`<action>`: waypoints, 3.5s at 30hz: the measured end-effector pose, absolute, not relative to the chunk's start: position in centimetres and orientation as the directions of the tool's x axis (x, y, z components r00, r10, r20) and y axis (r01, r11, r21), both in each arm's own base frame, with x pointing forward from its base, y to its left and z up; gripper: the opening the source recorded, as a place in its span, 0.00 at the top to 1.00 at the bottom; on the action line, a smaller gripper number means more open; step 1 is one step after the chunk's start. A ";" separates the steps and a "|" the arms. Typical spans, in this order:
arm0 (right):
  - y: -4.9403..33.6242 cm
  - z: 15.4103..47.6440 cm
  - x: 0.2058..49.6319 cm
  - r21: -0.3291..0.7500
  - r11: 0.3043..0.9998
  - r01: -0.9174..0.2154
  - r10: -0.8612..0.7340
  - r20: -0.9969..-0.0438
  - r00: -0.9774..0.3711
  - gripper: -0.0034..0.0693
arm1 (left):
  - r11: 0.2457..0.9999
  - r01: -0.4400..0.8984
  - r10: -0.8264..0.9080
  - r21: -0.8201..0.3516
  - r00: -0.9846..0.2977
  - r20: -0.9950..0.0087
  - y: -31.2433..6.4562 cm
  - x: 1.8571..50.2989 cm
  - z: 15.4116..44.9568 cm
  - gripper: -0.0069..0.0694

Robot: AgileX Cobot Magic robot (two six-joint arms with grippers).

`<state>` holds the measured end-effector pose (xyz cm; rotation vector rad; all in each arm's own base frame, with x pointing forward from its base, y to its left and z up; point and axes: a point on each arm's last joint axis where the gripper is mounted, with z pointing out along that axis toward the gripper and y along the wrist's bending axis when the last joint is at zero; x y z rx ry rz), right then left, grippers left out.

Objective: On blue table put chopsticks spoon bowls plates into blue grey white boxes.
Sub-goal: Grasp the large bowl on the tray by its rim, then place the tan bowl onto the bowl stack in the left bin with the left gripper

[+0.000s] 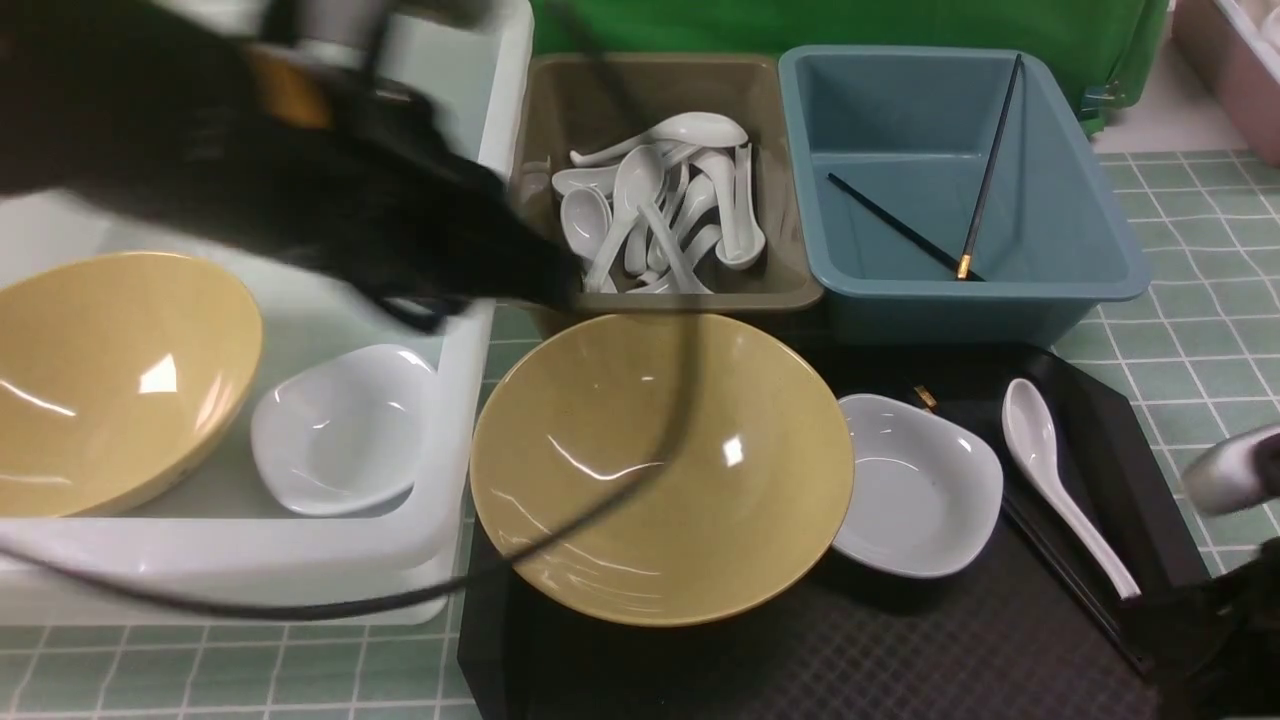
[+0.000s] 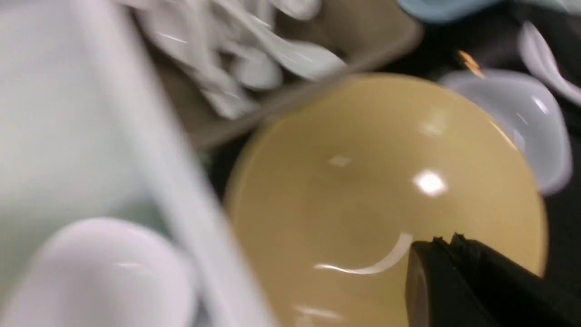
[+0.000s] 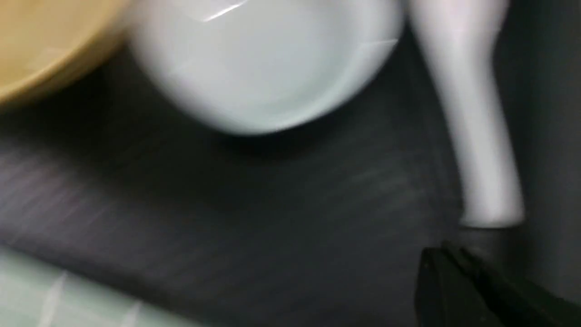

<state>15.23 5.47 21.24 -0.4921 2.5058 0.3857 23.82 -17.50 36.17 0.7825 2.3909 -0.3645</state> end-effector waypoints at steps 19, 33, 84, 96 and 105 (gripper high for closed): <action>8.0 22.7 15.5 0.152 0.722 -0.675 -0.521 -0.522 -0.676 0.86 | 0.640 0.758 0.726 -0.129 -0.651 -0.221 -29.5 28.1 20.8 0.91; 8.0 22.8 15.8 0.137 0.737 -0.662 -0.503 -0.543 -0.672 0.86 | 0.372 0.853 0.780 -0.366 -0.501 -0.375 -33.0 24.5 22.6 0.91; 8.0 23.0 16.1 0.131 0.754 -0.643 -0.475 -0.568 -0.672 0.82 | 0.663 0.740 0.637 0.118 -0.473 -0.609 -19.9 27.9 38.2 0.90; 8.1 23.0 16.1 0.150 0.759 -0.633 -0.456 -0.572 -0.682 0.80 | 0.997 -0.077 -0.059 -0.005 -0.706 -0.705 3.4 26.1 43.0 0.90; 8.2 23.1 16.2 0.159 0.762 -0.627 -0.444 -0.577 -0.686 0.79 | 0.911 -0.407 -0.353 -0.068 -0.683 -0.640 10.9 25.0 34.0 0.90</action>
